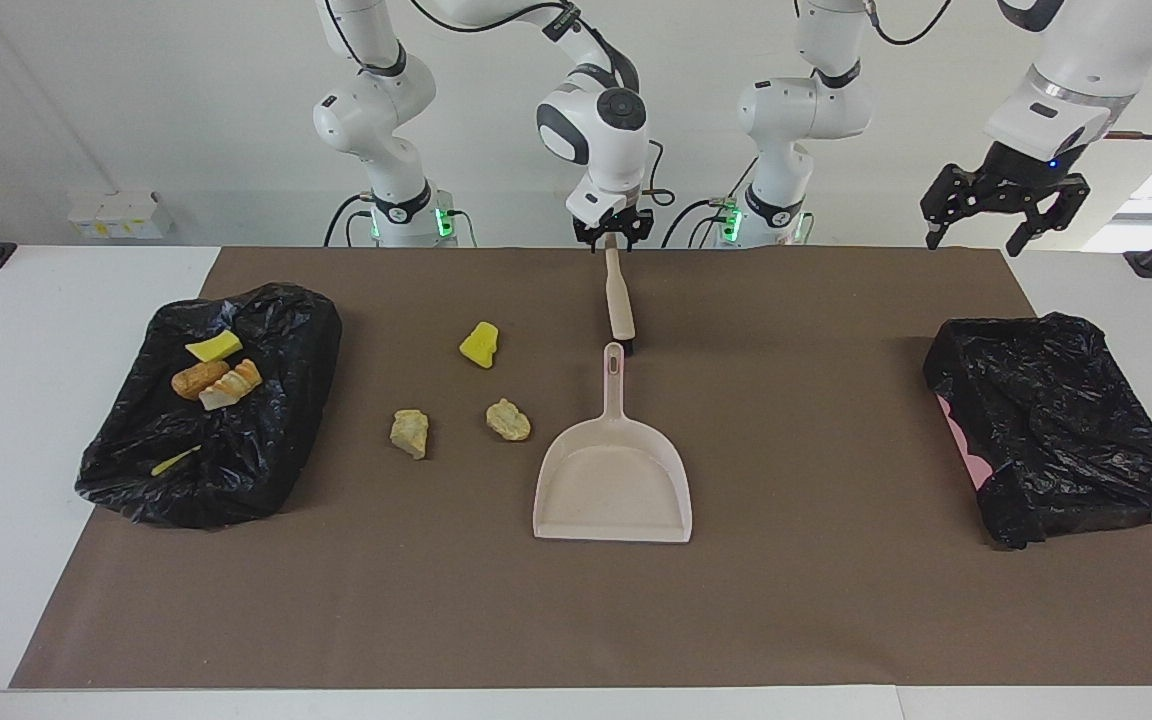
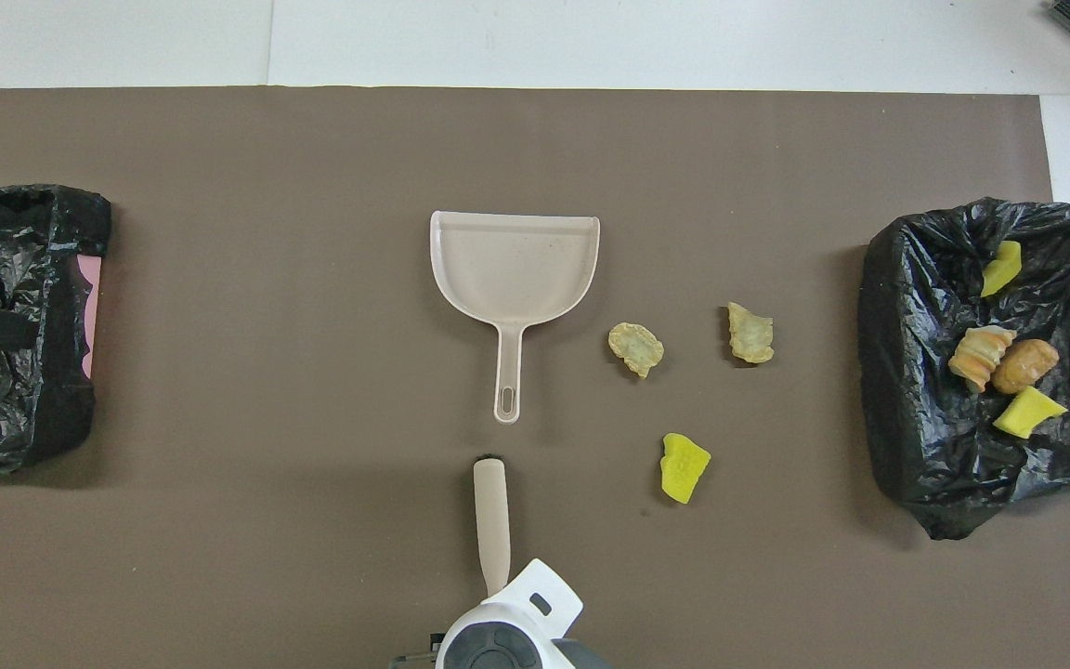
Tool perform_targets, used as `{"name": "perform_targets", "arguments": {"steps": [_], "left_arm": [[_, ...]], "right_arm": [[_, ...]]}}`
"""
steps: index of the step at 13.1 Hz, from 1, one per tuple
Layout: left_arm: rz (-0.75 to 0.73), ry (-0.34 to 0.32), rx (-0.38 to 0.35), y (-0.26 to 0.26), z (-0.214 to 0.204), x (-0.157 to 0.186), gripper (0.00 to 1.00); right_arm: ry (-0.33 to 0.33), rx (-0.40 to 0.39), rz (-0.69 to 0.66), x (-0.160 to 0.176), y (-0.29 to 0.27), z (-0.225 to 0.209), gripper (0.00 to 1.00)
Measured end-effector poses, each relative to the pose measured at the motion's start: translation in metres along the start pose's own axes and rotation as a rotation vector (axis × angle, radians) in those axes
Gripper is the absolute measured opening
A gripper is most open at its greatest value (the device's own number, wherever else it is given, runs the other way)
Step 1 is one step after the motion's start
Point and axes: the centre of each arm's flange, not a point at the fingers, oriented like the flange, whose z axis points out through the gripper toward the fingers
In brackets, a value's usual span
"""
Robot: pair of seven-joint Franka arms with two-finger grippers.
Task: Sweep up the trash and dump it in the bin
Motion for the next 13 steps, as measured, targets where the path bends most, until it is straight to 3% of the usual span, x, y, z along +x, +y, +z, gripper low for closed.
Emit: {"name": "perform_targets", "arguments": {"steps": [2, 6, 10, 13], "left_arm": [[0.028, -0.001, -0.008, 0.016, 0.0, 0.002, 1.0], [0.163, 0.011, -0.024, 0.1, 0.007, 0.012, 1.0], [0.164, 0.058, -0.037, 0.187, 0.053, 0.024, 1.0], [0.138, 0.063, -0.047, 0.234, 0.098, 0.032, 1.0]], "right_arm": [[-0.005, -0.001, -0.001, -0.002, -0.001, 0.002, 0.4], [-0.018, -0.014, 0.004, 0.001, -0.002, 0.011, 0.26], [-0.011, 0.01, 0.046, 0.023, 0.004, -0.007, 0.26], [-0.043, 0.002, 0.116, 0.044, 0.035, -0.045, 0.26]]}}
